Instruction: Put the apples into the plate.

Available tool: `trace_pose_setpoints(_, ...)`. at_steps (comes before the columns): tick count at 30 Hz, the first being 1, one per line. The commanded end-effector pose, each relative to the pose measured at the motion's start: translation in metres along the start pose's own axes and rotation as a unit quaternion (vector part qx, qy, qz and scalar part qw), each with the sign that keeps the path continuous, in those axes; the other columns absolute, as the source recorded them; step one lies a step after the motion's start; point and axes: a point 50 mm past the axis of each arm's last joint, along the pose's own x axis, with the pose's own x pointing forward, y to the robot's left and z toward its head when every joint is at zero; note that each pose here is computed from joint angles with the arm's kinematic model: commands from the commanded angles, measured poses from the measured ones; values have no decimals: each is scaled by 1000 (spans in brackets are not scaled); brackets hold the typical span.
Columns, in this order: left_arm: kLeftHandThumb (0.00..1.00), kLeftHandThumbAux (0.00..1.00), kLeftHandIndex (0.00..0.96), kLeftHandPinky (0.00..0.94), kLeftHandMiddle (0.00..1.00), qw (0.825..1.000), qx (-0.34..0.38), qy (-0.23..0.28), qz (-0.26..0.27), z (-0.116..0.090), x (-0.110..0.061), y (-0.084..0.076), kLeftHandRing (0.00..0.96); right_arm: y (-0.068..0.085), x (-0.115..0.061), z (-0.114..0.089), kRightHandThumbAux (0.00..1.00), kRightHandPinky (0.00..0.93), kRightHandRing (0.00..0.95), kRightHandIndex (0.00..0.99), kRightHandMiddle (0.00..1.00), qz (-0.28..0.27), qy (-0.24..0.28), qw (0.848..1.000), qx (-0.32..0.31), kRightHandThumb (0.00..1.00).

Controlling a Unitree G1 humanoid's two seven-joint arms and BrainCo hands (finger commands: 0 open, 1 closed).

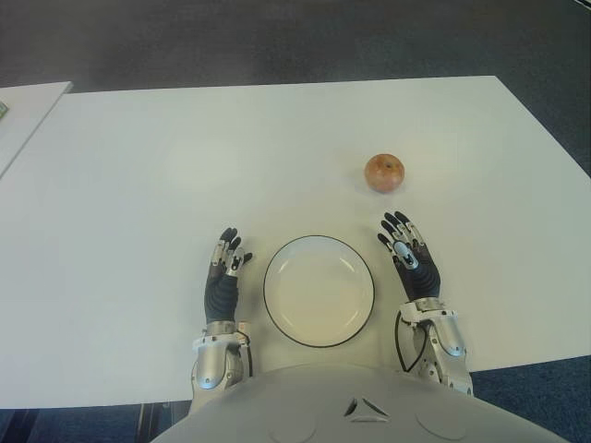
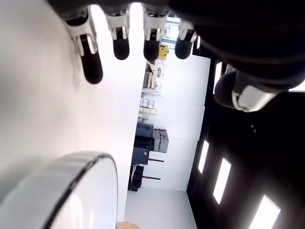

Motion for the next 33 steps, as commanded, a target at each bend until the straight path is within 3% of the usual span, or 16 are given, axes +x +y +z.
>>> trace_pose_setpoints(1,95,376,31,39,57,1000,-6,23,0,-8,-2,-2,25,-1,-2,-4,571,46,75,107,143,-2,10,1000,-2,310)
trace_pose_setpoints(7,95,395,29,31,54,1000,-9,21,0,-8,-1,-4,24,-2,-2,-3,567,15,55,106,129,-4,8,1000,0,301)
trace_pose_setpoints(12,100,387,31,34,53,1000,-11,22,1,-8,0,-6,22,-2,1,4,563,42,54,112,127,-6,-7,1000,0,303)
trace_pose_setpoints(18,99,390,35,42,57,1000,-2,25,1,-9,0,-7,26,2,26,48,588,57,66,151,130,-9,-77,997,-17,334)
trace_pose_setpoints(22,90,402,32,35,53,1000,11,26,-3,-9,1,-9,23,7,40,72,604,60,67,166,122,-15,-140,986,-93,388)
trace_pose_setpoints(24,85,409,29,32,51,1000,15,26,-3,-10,1,-10,23,8,41,81,610,70,67,158,116,-21,-170,969,-177,412)
trace_pose_setpoints(26,81,415,26,31,49,999,15,28,-2,-10,2,-11,22,8,43,90,612,72,65,140,107,-29,-193,939,-283,425)
trace_pose_setpoints(28,80,417,27,36,52,1000,12,29,1,-9,3,-12,25,8,48,98,605,72,63,123,99,-33,-212,896,-389,415)
trace_pose_setpoints(33,81,414,29,35,51,1000,6,31,1,-9,4,-14,24,9,64,106,566,75,52,89,76,-35,-218,828,-515,355)
